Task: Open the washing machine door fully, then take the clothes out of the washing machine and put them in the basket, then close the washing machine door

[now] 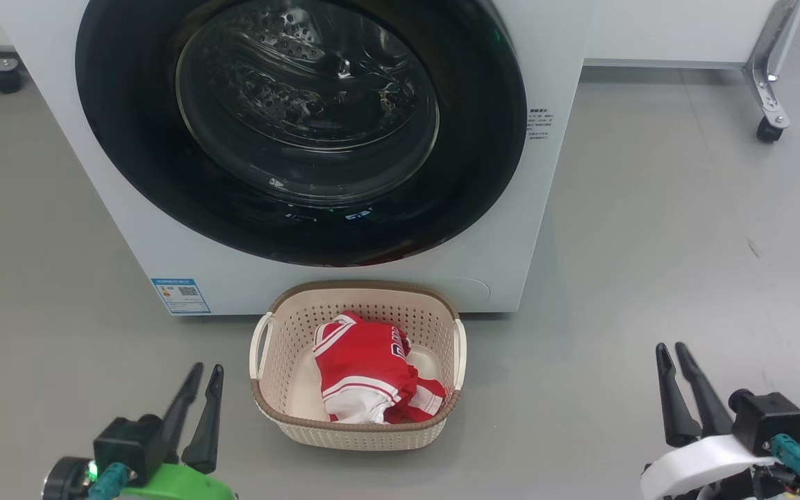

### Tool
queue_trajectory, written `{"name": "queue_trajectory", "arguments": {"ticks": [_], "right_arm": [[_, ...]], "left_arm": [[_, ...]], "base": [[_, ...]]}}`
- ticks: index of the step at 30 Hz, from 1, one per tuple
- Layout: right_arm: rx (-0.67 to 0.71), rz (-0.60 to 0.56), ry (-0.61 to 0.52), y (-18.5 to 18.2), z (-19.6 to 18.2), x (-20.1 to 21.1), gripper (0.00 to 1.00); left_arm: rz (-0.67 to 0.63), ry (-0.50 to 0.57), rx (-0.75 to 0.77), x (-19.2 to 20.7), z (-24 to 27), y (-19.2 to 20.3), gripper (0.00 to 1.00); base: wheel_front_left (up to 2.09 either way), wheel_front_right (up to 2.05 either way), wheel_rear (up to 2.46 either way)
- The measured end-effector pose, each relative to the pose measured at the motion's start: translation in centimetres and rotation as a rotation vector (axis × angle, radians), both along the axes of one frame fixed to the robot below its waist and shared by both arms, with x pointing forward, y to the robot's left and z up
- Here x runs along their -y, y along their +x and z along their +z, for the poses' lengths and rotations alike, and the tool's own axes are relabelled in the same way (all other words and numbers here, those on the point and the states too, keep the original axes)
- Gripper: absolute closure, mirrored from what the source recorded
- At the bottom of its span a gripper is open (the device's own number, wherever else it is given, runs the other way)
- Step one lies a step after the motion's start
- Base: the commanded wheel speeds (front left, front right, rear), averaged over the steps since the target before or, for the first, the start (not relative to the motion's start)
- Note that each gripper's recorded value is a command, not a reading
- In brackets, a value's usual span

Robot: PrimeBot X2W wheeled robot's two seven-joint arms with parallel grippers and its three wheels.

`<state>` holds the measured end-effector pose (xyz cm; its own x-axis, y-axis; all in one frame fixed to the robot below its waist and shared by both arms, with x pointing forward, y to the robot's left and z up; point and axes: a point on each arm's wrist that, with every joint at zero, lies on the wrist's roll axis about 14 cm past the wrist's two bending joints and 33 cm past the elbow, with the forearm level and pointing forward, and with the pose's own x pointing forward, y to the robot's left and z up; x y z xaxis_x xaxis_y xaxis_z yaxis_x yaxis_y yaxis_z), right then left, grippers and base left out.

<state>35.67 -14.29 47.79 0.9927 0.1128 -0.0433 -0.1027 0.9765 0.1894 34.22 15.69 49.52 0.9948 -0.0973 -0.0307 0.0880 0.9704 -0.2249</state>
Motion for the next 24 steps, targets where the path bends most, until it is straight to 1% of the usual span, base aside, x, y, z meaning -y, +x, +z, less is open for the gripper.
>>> {"name": "queue_trajectory", "arguments": {"ticks": [4, 8, 24], "right_arm": [[-0.066, -0.002, 0.011, -1.0, -2.0, -0.4, 1.0], [-0.078, -0.011, 0.033, -1.1, -2.2, -0.3, 1.0], [-0.143, -0.087, 0.264, -1.1, -2.8, 1.1, 1.0]], "left_arm": [[-0.006, -0.017, -0.064, 0.8, -2.0, -0.9, 1.0], [0.0, -0.04, -0.075, 0.7, -2.3, -1.0, 1.0], [0.044, -0.268, -0.122, 0.2, -2.5, -0.6, 1.0]], "base": [[0.0, 0.0, 0.0], [0.0, 0.0, 0.0], [0.0, 0.0, 0.0]]}}
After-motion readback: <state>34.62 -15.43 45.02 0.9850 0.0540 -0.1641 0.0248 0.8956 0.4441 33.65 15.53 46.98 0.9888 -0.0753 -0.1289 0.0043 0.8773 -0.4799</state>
